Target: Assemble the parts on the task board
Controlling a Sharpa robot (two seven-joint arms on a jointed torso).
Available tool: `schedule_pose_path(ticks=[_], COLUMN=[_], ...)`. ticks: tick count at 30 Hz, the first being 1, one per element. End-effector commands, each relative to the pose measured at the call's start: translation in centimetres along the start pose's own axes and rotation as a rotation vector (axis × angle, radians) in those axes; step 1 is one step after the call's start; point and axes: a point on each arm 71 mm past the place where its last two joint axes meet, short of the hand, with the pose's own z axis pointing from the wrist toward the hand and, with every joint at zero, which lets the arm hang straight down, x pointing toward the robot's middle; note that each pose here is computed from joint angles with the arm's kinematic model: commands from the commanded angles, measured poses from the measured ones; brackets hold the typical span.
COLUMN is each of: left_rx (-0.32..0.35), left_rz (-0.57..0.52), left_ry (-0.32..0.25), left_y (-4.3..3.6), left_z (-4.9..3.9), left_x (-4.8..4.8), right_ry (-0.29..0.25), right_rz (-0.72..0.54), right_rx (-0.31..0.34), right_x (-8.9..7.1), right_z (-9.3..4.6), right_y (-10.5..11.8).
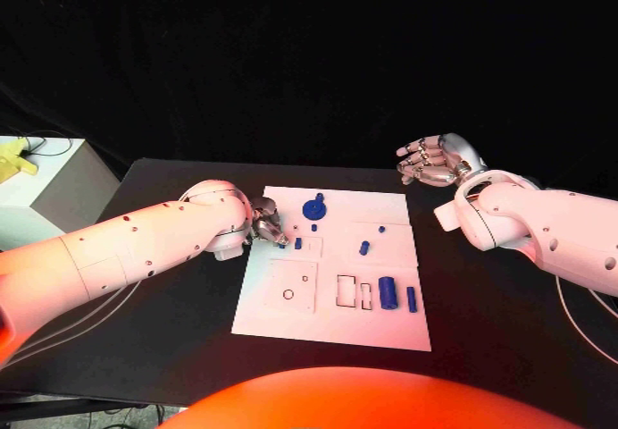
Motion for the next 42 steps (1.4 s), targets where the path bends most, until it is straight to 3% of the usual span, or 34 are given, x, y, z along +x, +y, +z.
schedule_pose_path(ticks=[1,17,27,42], left_rx=[-0.001,-0.022,-0.019,-0.010], left_rz=[0.023,0.036,0.033,-0.005], left_ry=[0.042,0.022,0.033,-0.008], left_y=[-0.23,-0.10,0.07,0.39], left_z=[0.24,0.94,0.76,0.31], left_x=[0.72,0.57,0.62,0.16], right_ry=[0.014,0.015,0.013,0.012], right_rz=[0.002,0.004,0.004,0.004], right_rx=[-0.013,-0.010,-0.008,-0.005], right_x=[0.18,0.23,0.17,0.17], right_z=[0.01,-0.02,-0.08,-0.20], right_y=[0.11,0.02,-0.09,-0.24])
